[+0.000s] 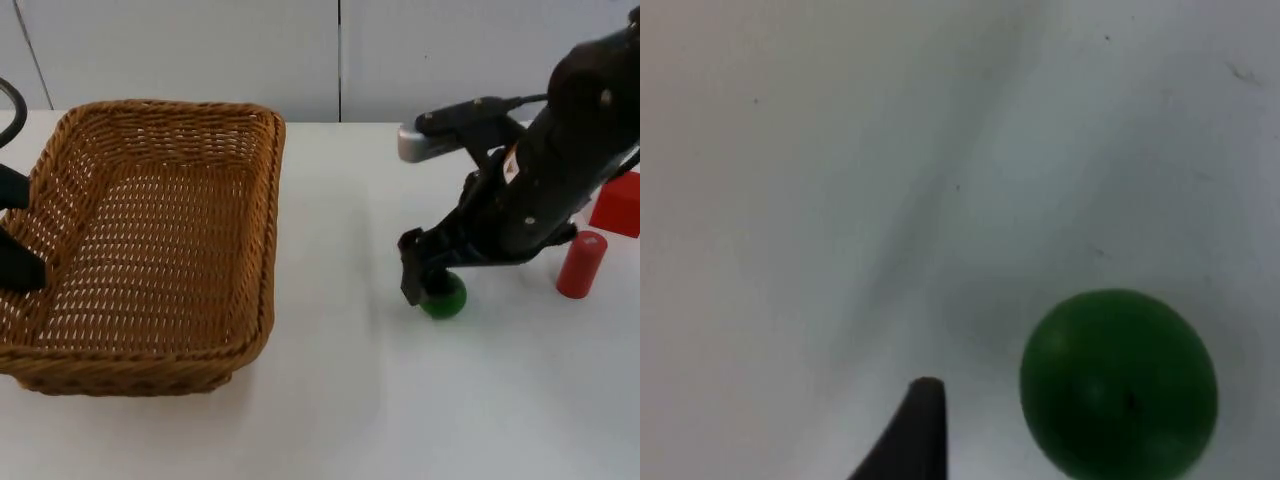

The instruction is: Pick up the basket with the left hand and place the object to the left of the red cylinder into the basket with the right hand.

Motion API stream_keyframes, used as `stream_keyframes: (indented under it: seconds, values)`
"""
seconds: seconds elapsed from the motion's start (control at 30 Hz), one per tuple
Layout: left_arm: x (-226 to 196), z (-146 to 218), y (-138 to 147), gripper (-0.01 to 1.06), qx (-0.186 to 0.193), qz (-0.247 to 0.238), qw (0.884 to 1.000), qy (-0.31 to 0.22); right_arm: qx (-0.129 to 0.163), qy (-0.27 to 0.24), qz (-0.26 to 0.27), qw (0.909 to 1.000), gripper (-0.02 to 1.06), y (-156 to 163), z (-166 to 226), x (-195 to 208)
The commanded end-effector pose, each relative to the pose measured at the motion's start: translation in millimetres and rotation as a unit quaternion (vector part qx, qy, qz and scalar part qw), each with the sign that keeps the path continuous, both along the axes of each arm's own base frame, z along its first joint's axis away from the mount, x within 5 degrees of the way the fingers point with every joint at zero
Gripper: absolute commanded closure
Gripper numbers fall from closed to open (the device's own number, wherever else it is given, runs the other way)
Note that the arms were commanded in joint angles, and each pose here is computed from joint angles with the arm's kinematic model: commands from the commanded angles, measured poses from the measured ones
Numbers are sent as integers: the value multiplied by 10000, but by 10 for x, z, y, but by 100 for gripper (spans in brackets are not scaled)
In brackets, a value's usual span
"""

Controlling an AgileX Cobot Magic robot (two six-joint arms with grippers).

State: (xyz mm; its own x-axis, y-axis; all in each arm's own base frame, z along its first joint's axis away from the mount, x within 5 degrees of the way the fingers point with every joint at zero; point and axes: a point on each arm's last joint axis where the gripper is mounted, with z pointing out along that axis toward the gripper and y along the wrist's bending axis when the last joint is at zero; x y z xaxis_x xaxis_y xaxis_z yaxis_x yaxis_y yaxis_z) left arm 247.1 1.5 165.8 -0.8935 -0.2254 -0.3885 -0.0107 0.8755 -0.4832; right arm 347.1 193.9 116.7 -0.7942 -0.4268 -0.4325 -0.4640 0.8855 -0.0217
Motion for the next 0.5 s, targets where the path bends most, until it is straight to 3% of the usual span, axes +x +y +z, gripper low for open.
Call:
stream_keyframes:
  seconds: [0.0,0.1,0.37,0.47]
  values:
    - [-7,43,-6,105,-134,90,9998,-67,143,-198,50,9997,22,63,-67,49]
    - [-7,43,-6,105,-134,90,9998,-67,141,-166,44,9998,27,68,-138,55]
    - [-6,42,-4,105,-127,95,9998,-70,180,-200,46,9996,28,78,-202,66]
    - [-6,42,-4,105,-127,95,9998,-70,267,-214,-25,9994,40,87,-197,71]
